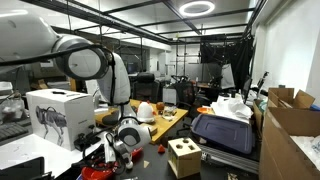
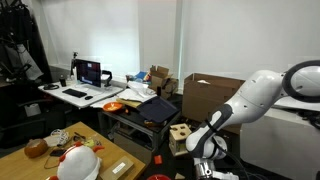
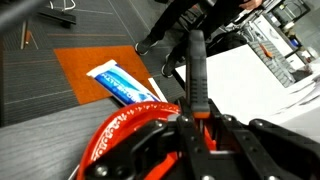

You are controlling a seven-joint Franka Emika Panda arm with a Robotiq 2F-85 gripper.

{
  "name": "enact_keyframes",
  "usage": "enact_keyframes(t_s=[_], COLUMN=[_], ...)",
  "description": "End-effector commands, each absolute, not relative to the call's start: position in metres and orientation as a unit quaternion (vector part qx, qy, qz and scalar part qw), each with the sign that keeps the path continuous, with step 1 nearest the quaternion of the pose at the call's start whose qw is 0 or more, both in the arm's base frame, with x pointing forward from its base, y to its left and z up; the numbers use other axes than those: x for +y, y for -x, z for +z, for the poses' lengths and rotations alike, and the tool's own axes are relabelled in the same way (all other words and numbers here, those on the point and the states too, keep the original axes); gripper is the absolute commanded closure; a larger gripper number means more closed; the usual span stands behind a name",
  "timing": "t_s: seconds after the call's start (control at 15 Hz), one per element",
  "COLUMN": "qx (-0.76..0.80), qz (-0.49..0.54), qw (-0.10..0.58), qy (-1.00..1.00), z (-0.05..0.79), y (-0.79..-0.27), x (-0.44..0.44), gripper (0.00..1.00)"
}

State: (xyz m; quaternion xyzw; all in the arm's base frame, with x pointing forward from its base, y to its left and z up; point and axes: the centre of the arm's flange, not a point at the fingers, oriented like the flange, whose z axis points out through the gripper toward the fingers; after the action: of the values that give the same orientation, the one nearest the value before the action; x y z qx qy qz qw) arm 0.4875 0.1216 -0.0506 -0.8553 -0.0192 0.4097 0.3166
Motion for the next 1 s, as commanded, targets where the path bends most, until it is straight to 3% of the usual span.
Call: enact_keyframes(t_s=[0.0,0.6,0.67,0.8,0.93], qx=[-0.009,0.001,0.006,0.013,0.017], qz=[0.395,0.386,0.386,0.385,0.384], qw=[0.307,0.302,0.301,0.299,0.297], qy=[0.866,0.871,0.872,0.873,0.874], z=[-0.0522,-0.0599,-0.0599,-0.0596,-0.0591], y=[-0.4955,-0.5029,-0.5032,-0.5036,-0.5041], x=[0.1241,0.122,0.1216,0.1201,0.1185], gripper=[0.95,0.95,0.56,0.48,0.33])
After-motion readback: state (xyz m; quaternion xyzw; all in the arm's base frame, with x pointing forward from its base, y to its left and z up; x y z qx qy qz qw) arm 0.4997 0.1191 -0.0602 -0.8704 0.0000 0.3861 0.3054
